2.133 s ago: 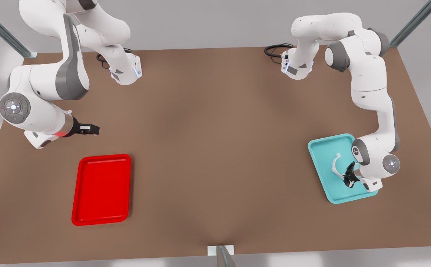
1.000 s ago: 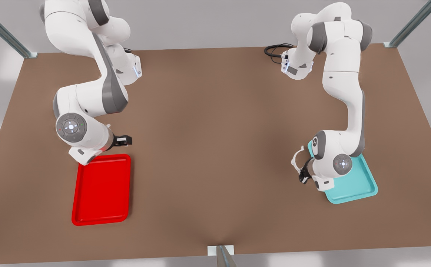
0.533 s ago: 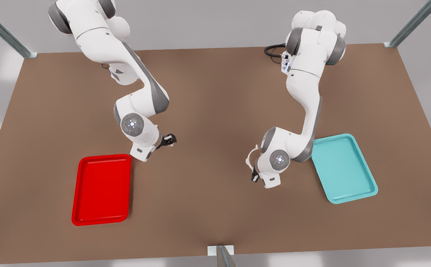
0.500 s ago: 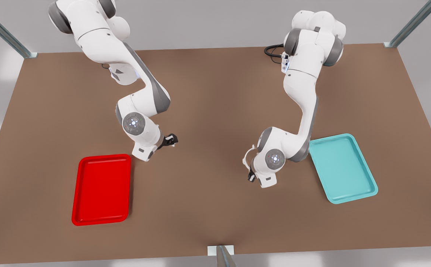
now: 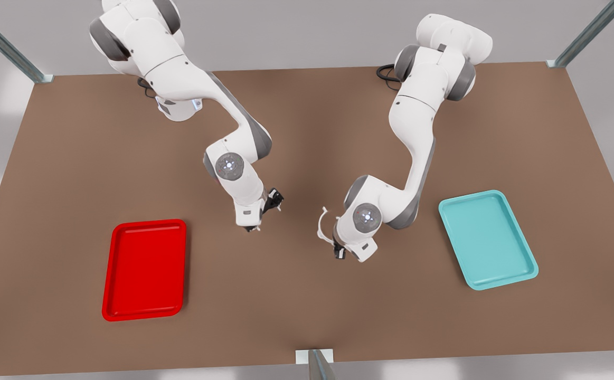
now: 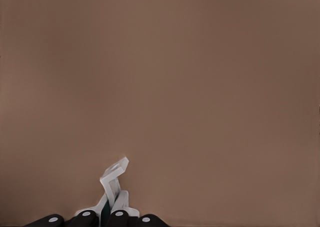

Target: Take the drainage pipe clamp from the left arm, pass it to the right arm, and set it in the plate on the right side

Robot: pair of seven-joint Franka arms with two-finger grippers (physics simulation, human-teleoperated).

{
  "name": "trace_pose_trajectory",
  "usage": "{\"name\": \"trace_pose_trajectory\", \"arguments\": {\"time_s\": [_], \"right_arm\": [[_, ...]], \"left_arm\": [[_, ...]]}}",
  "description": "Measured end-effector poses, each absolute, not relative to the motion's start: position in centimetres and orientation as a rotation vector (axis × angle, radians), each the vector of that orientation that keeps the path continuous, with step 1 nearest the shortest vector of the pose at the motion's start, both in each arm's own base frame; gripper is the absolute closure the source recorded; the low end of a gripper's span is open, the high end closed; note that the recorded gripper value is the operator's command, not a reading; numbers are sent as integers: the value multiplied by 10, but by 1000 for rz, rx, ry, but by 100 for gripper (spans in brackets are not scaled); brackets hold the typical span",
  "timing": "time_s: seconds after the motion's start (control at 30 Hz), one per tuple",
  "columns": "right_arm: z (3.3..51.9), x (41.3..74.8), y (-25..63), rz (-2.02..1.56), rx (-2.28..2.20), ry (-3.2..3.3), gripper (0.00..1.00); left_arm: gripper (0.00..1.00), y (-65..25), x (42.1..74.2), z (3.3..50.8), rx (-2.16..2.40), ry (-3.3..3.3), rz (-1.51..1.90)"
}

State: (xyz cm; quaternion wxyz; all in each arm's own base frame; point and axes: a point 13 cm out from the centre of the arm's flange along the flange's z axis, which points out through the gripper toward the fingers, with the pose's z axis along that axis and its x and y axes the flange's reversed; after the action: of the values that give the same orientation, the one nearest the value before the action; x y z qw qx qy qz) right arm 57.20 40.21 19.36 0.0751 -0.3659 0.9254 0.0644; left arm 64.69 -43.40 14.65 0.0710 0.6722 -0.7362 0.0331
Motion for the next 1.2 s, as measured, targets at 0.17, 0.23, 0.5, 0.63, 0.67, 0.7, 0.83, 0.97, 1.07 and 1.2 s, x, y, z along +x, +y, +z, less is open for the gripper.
{"name": "trace_pose_trajectory", "arguments": {"time_s": [0.17,0.23,0.5,0.63,0.67,0.7,0.83,0.97,1.07,1.2], "right_arm": [[174,575,432,208,-1194,2676,0],[173,580,442,213,-1215,2637,0],[188,584,477,264,-1271,2515,0],[186,580,496,296,-1286,2481,0],[186,580,497,299,-1288,2475,0],[186,581,499,300,-1290,2468,0],[172,579,503,302,-1307,2459,0],[167,578,501,298,-1316,2452,0],[161,576,498,293,-1325,2453,0],[156,577,496,290,-1332,2447,0]], "left_arm": [[79,-464,641,147,2102,-2099,127],[79,-471,637,145,2133,-2064,124],[79,-473,640,144,2260,-1920,123],[79,-480,638,146,2298,-1870,133],[79,-483,637,146,2305,-1861,136],[79,-485,637,147,2312,-1852,142],[79,-489,638,148,2342,-1810,151],[79,-489,639,149,2370,-1772,153],[79,-490,639,150,2386,-1749,154],[79,-492,638,150,2402,-1728,152]]}}
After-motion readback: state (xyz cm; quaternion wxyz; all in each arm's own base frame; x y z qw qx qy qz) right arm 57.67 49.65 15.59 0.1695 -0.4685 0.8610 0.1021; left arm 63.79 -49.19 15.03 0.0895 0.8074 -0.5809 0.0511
